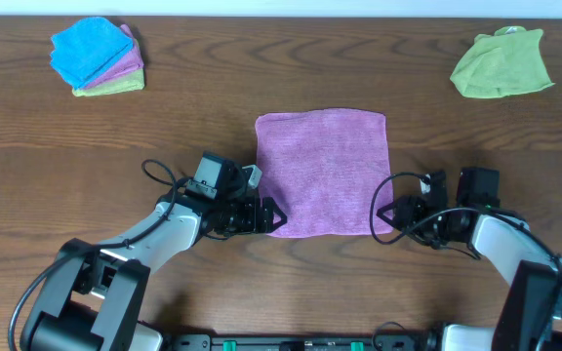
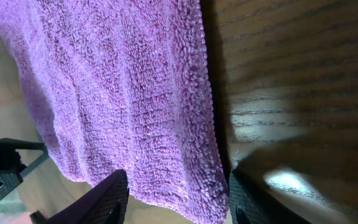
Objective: Fold the cloth
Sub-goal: 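Lower both grippers and grasp the near corners of the pink cloth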
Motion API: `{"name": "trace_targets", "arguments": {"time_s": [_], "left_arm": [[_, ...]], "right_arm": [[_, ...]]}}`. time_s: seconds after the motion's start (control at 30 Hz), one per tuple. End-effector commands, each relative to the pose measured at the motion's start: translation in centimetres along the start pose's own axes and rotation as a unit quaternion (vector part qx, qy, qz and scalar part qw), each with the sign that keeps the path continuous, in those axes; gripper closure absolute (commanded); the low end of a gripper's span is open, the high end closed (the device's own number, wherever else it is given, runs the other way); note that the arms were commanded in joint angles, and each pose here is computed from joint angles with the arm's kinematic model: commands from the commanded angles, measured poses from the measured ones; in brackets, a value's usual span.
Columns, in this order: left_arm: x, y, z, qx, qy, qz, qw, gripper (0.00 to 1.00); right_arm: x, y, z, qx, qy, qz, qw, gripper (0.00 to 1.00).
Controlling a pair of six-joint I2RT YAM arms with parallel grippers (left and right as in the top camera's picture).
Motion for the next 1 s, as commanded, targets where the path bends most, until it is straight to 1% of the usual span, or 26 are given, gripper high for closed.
{"name": "trace_targets", "arguments": {"time_s": [0.0,0.2,0.37,0.53,0.67,0.8,0.97], "left_arm": [[2.0,1.5,6.6,-0.043,-0.137,0.002,0.990,0.18],[2.9,2.0,6.8,-0.059,-0.120,0.030,0.991,0.21],[3.4,2.7,7.0,-0.074,-0.106,0.057,0.990,0.34],[3.2,3.6,7.2,-0.091,-0.110,0.081,0.986,0.40],[2.9,4.6,7.6,-0.109,-0.126,0.103,0.981,0.40],[2.6,5.3,8.0,-0.118,-0.140,0.119,0.976,0.41],[2.8,4.6,8.2,-0.105,-0.151,0.095,0.978,0.39]], "right_arm": [[1.0,2.2,-1.7,0.022,0.053,0.041,0.998,0.46],[1.0,2.2,-1.9,0.021,0.060,0.041,0.997,0.50],[1.0,2.3,-2.0,0.022,0.064,0.042,0.997,0.50],[0.9,2.3,-2.3,0.022,0.079,0.042,0.996,0.52],[0.9,2.3,-2.3,0.021,0.081,0.042,0.996,0.55],[0.9,2.3,-2.5,0.021,0.090,0.042,0.995,0.54],[0.9,2.2,-2.5,0.020,0.090,0.041,0.995,0.54]]}}
Point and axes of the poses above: each gripper's point midway between its finger pads, its own x axis out along the fingers, its own z axis along the line the jaws close on, y = z × x, the point moved 6 cm from there along -x, back along the fingers, and after that the axes turned 12 degrees about -x, right-handed, at the moved point
